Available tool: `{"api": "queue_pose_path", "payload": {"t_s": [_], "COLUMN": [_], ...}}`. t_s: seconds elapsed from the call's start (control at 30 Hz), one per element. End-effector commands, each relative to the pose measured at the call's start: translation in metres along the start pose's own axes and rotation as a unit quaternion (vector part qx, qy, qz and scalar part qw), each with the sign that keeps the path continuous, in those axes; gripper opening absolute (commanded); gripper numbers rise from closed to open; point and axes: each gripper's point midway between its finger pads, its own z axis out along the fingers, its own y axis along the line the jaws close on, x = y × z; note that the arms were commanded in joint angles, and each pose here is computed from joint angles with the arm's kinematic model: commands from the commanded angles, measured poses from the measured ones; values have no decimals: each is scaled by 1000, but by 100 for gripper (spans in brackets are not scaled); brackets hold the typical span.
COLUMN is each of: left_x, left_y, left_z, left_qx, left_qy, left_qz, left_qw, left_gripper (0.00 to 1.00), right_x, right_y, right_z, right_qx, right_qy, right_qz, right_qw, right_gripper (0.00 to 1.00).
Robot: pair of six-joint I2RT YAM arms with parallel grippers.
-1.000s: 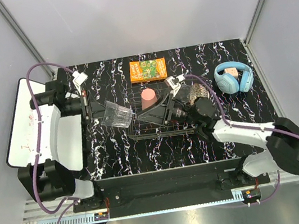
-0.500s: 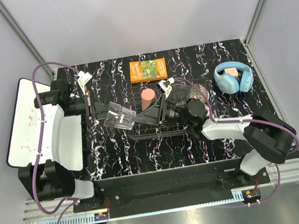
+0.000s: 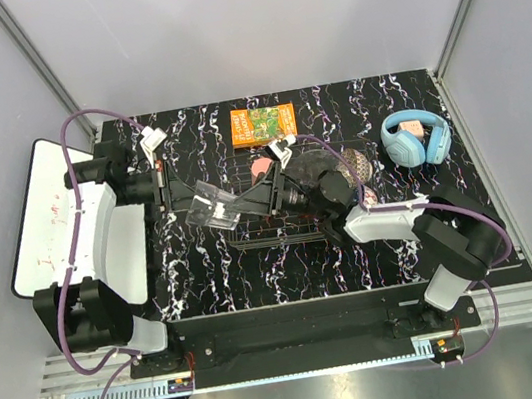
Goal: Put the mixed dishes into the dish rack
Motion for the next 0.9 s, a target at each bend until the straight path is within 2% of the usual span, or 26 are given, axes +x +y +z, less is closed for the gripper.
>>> {"api": "queue_pose_path", "payload": {"t_s": [0.0,0.13,0.27,0.3,0.4,0.43,0.5,0.53,0.57,0.6,0.63,0.67,0.73,0.77,0.8,0.83,0.87], "left_x": [-12,-11,-10,-10,-10,-9,-10,-10,-9,-8,-4,-2,6,9,10,12,12], "left_y": [-34,-32,-30,-29,-28,-26,-25,-23,-19,-16,-9,-8,-1,0,2,7,5], "left_z": [2,2,2,3,2,2,2,2,2,2,1,0,-5,-8,-11,-19,-24], "left_qx": [94,93,86,84,72,68,63,60,49,43,26,17,-14,-25,-38,-63,-78], "left_qy": [-43,-43,-39,-38,-34,-34,-30,-27,-19,-14,-2,4,22,25,27,30,28], "left_qz": [3,6,12,13,29,51,42,40,44,45,49,56,76,87,97,102,116], "left_qw": [995,995,995,996,996,996,997,997,998,998,998,998,997,996,994,992,990], "left_gripper": [0,0,0,0,0,0,1,5,12,44,56,60,76,85,98,99,99], "right_x": [-3,-1,3,3,5,7,8,8,9,10,10,10,11,9,9,12,10], "right_y": [44,44,41,38,37,36,36,35,34,36,34,38,27,36,30,12,18], "right_z": [12,17,18,19,18,18,17,17,17,16,16,15,10,8,5,2,0], "right_qx": [-81,-86,-88,-86,-85,-83,-79,-76,-72,-71,-65,-64,-35,-32,-17,38,56], "right_qy": [5,16,27,29,35,38,42,42,46,48,50,53,59,60,66,78,84], "right_qz": [-49,-43,-27,-24,-16,-12,-10,-7,-5,-6,-4,-7,-5,-12,-34,-17,-30], "right_qw": [995,995,995,996,996,996,996,996,996,996,997,996,998,998,997,996,994], "right_gripper": [100,99,83,76,61,48,31,14,9,5,0,0,0,0,0,0,0]}}
